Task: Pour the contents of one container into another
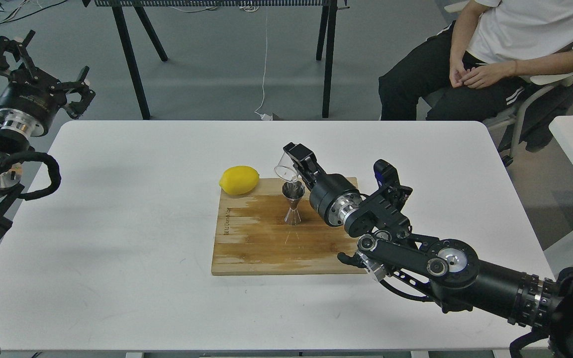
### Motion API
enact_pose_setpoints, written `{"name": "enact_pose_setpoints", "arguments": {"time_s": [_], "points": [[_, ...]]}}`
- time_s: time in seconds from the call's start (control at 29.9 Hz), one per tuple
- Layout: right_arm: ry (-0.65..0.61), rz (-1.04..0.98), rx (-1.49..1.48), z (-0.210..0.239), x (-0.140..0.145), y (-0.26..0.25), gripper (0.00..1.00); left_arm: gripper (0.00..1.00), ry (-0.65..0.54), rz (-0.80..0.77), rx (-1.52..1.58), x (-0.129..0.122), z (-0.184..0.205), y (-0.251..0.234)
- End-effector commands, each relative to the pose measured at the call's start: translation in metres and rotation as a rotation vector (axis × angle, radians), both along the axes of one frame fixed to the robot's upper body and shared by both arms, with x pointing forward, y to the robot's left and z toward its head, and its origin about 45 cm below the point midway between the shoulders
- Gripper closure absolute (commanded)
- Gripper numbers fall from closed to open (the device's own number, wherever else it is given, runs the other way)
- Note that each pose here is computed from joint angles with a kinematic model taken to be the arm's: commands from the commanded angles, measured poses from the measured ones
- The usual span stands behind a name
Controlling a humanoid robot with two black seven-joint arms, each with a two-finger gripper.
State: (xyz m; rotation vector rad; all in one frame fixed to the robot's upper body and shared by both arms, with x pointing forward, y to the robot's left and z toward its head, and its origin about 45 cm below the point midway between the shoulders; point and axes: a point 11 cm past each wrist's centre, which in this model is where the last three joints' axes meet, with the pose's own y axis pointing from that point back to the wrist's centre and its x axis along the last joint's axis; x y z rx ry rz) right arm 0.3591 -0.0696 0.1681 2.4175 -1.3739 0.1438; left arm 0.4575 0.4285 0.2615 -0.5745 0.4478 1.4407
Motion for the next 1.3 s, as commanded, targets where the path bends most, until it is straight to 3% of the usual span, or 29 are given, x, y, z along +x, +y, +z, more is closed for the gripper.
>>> {"name": "enact_pose_setpoints", "arguments": {"time_s": [0.0, 0.3, 1.27], "points": [[-0.043, 0.018, -0.017, 0.003, 0.000, 0.001, 0.61, 0.00, 0.000, 0.000, 0.000, 0.000, 0.000, 0.000], [-0.094, 0.084, -0.052, -0.004, -0.011, 0.006, 0.61, 0.00, 0.006, 0.002, 0.000, -0.001, -0.003, 0.001], [-0.315, 0.176, -0.199, -0.011, -0.005, -0.010, 0.61, 0.00, 0.005, 0.005, 0.003, -0.002, -0.002, 0.003]]}}
